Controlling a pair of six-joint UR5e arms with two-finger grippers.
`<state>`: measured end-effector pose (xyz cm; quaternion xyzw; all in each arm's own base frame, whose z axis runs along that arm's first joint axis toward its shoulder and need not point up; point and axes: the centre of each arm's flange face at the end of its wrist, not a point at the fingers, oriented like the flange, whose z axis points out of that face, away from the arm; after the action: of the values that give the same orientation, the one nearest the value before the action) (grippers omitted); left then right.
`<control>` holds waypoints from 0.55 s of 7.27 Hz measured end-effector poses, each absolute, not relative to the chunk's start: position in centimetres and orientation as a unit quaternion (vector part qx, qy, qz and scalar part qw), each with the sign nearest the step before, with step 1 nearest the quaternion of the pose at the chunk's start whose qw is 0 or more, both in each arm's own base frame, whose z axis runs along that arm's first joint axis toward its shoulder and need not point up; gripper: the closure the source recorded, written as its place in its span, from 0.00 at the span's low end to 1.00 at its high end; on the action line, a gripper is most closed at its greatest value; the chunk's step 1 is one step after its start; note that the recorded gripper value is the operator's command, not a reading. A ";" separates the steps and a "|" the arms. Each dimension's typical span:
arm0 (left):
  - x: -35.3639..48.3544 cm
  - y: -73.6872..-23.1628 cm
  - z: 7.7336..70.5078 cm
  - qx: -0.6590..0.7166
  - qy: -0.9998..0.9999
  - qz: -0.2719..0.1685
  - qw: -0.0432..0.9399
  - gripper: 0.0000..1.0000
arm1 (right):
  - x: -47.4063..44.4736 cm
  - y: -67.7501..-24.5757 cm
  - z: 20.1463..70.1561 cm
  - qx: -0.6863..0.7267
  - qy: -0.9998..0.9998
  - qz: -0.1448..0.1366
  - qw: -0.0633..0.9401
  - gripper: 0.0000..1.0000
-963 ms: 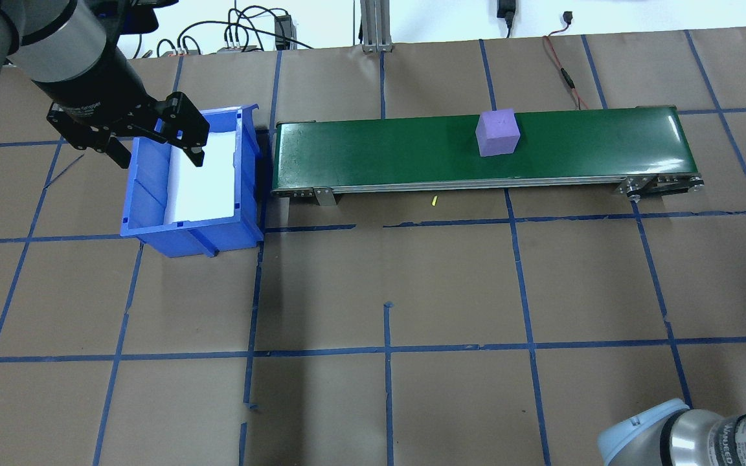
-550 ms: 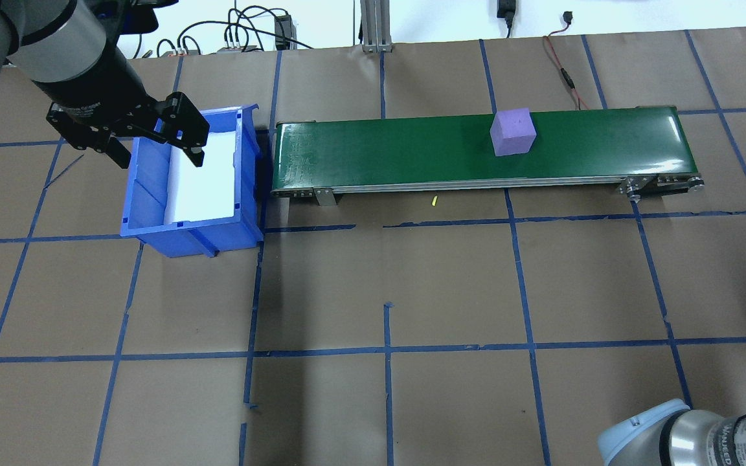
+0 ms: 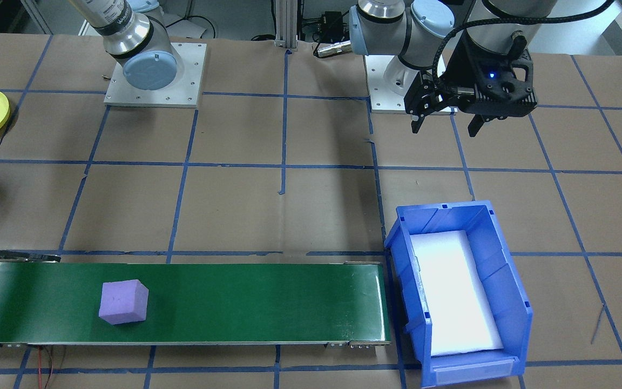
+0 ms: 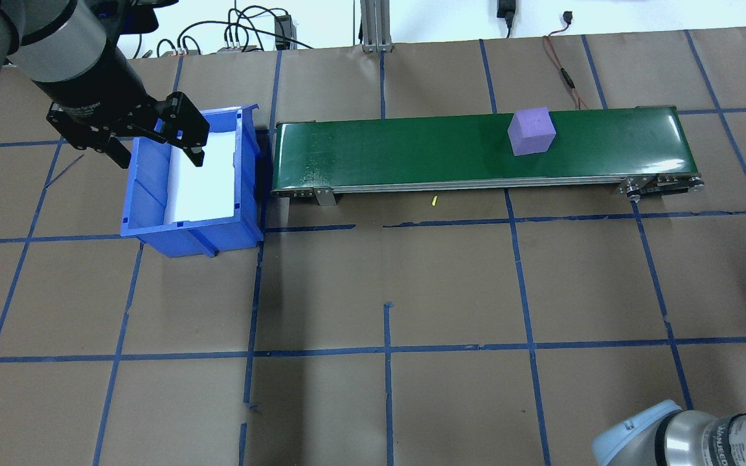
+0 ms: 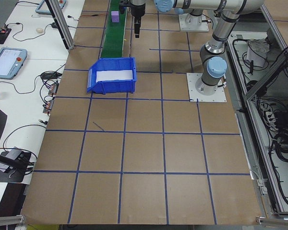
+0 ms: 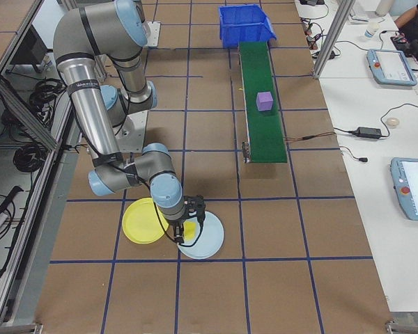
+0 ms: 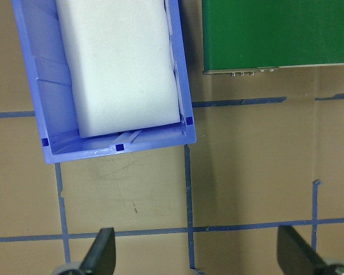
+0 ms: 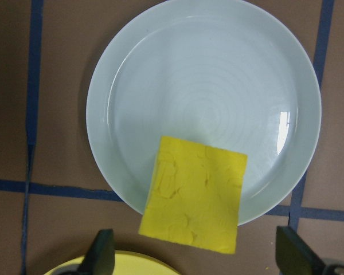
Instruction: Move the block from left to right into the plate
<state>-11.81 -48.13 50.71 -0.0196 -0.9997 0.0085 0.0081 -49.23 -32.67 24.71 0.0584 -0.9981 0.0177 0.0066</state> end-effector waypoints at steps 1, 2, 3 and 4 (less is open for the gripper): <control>-11.8 -48.1 50.7 -0.020 -1.000 0.009 0.008 0.00 | -49.8 -33.0 22.9 0.060 -0.998 0.017 0.003 0.01; -11.8 -48.1 50.7 -0.020 -1.000 0.009 0.008 0.00 | -50.1 -33.1 21.8 0.063 -0.998 0.017 0.003 0.26; -11.8 -48.1 50.7 -0.020 -1.000 0.008 0.008 0.00 | -50.3 -33.1 21.3 0.065 -0.998 0.015 0.004 0.58; -11.8 -48.1 50.7 -0.020 -1.000 0.008 0.008 0.00 | -50.3 -33.0 21.2 0.064 -0.998 0.007 0.007 0.76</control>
<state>-11.80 -48.14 50.70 -0.0196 -0.9997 0.0084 0.0078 -50.27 -32.96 21.22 0.0645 -0.9979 0.0072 0.0068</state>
